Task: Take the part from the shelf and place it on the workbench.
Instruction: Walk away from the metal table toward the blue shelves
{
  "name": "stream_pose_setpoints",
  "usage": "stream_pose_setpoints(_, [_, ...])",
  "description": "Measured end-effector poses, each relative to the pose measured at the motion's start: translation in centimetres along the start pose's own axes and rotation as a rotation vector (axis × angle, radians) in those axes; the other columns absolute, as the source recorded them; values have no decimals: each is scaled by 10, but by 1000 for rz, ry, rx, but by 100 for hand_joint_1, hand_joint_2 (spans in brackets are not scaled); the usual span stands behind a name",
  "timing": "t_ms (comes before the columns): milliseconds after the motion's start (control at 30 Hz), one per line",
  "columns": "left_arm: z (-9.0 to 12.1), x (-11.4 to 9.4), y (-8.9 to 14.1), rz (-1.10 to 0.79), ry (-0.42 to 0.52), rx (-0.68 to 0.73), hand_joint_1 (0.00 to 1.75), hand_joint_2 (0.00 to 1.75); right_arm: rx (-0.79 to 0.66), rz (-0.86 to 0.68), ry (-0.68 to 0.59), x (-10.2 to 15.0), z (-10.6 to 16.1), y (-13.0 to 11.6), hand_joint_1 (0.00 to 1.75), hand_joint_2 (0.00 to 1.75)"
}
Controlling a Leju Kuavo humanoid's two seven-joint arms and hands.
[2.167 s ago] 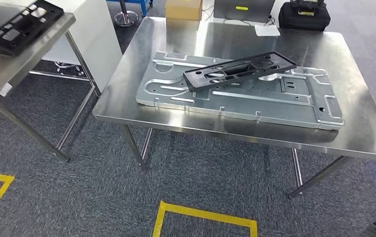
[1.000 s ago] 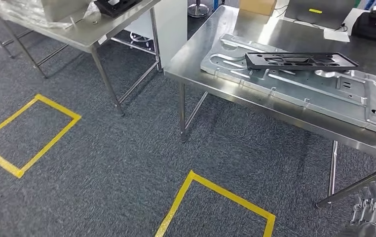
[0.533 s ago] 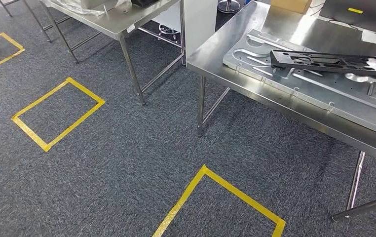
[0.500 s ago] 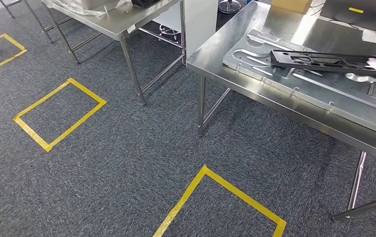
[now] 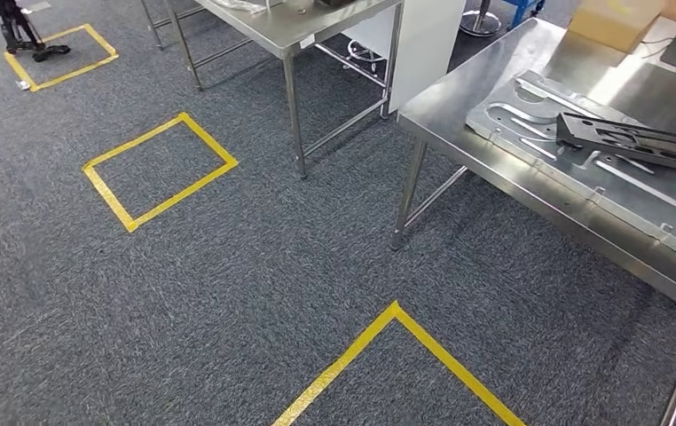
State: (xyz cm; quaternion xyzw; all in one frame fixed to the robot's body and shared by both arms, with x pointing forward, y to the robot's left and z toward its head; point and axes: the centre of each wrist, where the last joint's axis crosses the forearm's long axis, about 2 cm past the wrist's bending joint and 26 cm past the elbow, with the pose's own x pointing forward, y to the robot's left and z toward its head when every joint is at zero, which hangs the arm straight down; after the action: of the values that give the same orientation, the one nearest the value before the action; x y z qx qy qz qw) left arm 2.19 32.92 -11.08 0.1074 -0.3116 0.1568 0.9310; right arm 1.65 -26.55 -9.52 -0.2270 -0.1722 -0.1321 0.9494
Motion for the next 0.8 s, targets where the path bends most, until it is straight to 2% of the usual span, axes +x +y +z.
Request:
stream_pose_setpoints(167, [-1, 2, 5, 27, 0, 31, 0, 0, 50, 14, 21, -6, 2, 11, 0, 0])
stream_pose_setpoints(467, [-7, 8, 28, 58, 12, 110, 0, 0, 176, 25, -56, 8, 8, 46, 0, 0])
stream_pose_setpoints(667, [-7, 10, 26, 33, 7, 96, 0, 0, 285, 40, -74, 4, 6, 45, 0, 0])
stream_pose_setpoints(800, [-8, 11, 25, 11, 4, 93, 0, 0, 301, 40, -83, 3, 4, 41, 0, 0])
